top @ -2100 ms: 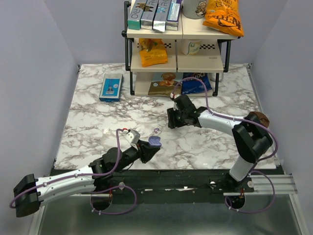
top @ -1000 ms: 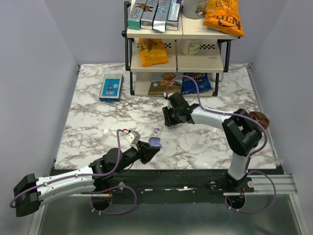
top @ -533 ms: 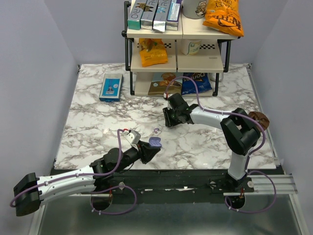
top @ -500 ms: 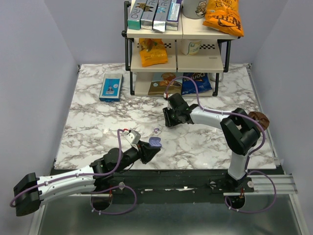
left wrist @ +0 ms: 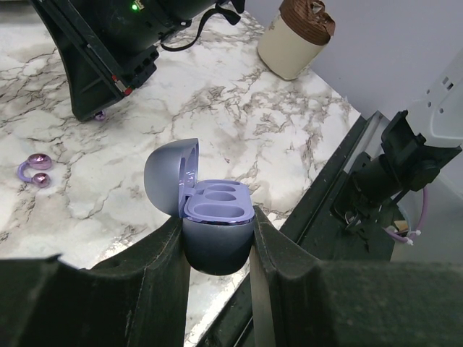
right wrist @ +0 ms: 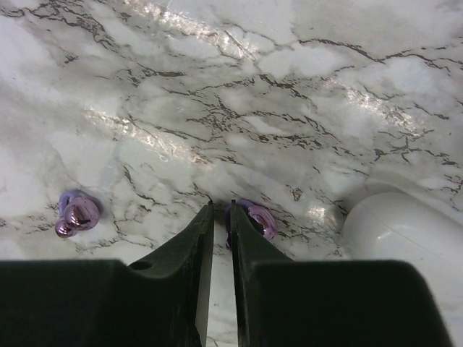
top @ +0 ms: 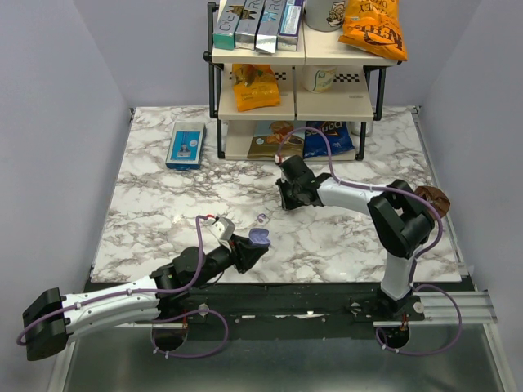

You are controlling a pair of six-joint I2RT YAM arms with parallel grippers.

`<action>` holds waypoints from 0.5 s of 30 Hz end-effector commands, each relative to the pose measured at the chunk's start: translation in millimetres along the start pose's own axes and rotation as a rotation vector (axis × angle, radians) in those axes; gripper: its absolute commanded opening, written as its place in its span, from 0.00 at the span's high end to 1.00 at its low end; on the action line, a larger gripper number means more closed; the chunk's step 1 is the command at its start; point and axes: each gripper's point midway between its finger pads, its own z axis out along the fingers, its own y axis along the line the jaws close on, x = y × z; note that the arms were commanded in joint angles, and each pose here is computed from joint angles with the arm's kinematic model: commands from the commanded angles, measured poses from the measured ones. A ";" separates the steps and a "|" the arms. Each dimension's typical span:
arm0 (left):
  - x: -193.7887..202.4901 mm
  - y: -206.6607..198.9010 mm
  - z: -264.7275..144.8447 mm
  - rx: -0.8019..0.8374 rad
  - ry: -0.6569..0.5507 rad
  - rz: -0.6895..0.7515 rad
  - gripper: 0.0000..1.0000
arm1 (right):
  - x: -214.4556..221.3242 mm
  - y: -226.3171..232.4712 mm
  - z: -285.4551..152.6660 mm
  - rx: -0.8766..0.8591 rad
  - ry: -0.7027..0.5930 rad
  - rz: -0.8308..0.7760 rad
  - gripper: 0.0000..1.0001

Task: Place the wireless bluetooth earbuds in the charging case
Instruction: Pick up the earbud from the center of the board.

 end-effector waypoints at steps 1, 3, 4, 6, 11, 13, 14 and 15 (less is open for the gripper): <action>-3.9 -1.3 0.3 0.006 -0.031 -0.013 1.00 | 35.6 -10.4 2.7 0.039 0.084 -0.016 0.82; -3.6 -1.7 0.4 0.007 -0.030 -0.013 1.00 | 42.5 -14.3 0.2 0.051 0.093 -0.020 0.87; -4.4 -1.7 0.8 0.006 -0.032 -0.013 1.00 | 45.7 -16.1 -0.5 0.058 0.100 -0.022 0.88; -3.2 -1.4 1.0 0.005 -0.027 -0.012 1.00 | 54.3 -19.7 -2.1 0.069 0.117 -0.023 0.96; -5.1 -2.7 1.2 0.009 -0.031 -0.010 1.00 | 66.5 -22.2 -4.2 0.067 0.135 -0.023 0.99; -6.4 -3.1 1.4 0.009 -0.031 -0.004 1.00 | 65.2 -14.3 -9.9 0.016 0.108 -0.033 0.99; -6.5 -3.7 1.5 0.010 -0.030 -0.004 1.00 | 61.5 -13.3 -13.3 0.010 0.087 -0.035 0.99; -6.1 -3.0 1.2 0.007 -0.027 0.000 1.00 | 57.3 -2.4 -16.7 -0.056 0.067 -0.049 0.99</action>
